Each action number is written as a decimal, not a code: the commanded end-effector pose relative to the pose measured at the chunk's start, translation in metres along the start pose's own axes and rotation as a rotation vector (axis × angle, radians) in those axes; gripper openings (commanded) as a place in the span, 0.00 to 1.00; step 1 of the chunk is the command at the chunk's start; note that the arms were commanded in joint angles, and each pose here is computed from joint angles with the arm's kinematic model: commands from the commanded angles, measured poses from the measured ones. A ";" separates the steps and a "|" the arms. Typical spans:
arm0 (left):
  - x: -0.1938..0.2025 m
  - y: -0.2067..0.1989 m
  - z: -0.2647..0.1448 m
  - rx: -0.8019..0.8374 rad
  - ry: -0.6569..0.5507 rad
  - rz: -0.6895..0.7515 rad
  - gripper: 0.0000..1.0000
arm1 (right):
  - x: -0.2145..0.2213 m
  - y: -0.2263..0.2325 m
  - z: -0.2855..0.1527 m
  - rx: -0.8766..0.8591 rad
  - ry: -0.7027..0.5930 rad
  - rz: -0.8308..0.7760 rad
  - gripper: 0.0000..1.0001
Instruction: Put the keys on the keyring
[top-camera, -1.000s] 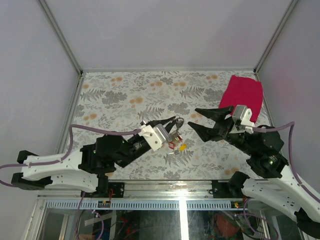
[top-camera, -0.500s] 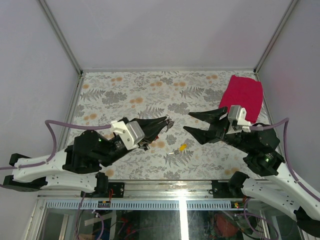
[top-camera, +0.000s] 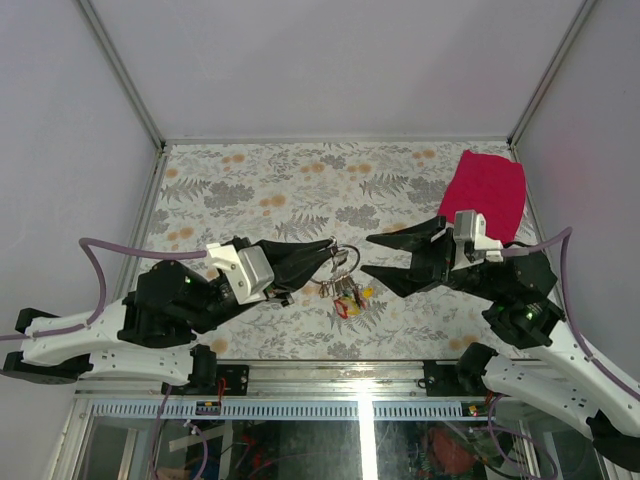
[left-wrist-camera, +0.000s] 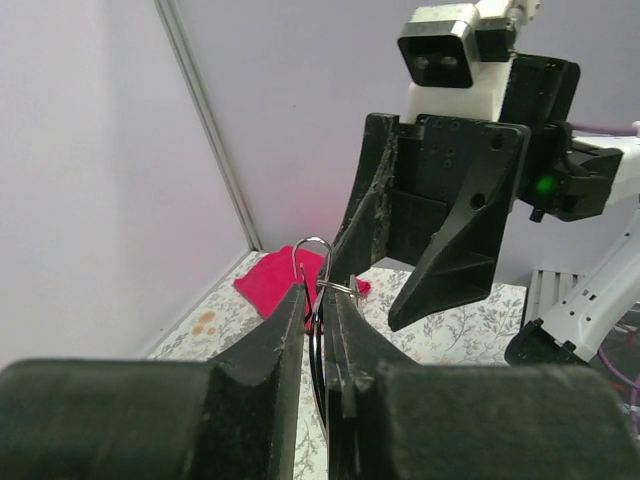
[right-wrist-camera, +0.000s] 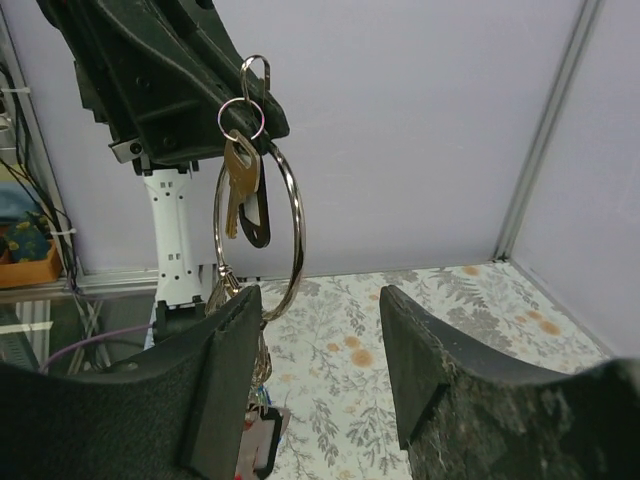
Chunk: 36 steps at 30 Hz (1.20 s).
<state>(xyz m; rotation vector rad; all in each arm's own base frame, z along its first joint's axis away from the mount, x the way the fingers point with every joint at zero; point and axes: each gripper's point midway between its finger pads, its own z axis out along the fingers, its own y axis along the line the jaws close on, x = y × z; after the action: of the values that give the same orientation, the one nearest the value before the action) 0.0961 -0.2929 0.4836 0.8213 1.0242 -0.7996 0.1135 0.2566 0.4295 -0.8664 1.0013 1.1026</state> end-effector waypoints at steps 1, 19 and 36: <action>-0.027 0.001 -0.002 0.017 -0.091 -0.047 0.00 | -0.037 0.017 0.009 -0.104 -0.100 -0.008 0.57; -0.030 -0.006 -0.001 0.056 -0.093 -0.060 0.00 | -0.032 0.031 0.031 -0.252 -0.104 0.087 0.36; -0.030 -0.005 -0.002 0.051 -0.101 -0.064 0.00 | -0.036 0.033 0.032 -0.265 -0.082 0.103 0.00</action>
<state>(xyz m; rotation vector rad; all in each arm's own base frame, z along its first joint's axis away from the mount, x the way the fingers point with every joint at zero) 0.0834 -0.2999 0.4822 0.8675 1.0008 -0.8669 0.0906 0.2917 0.4391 -0.9993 0.9513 1.3784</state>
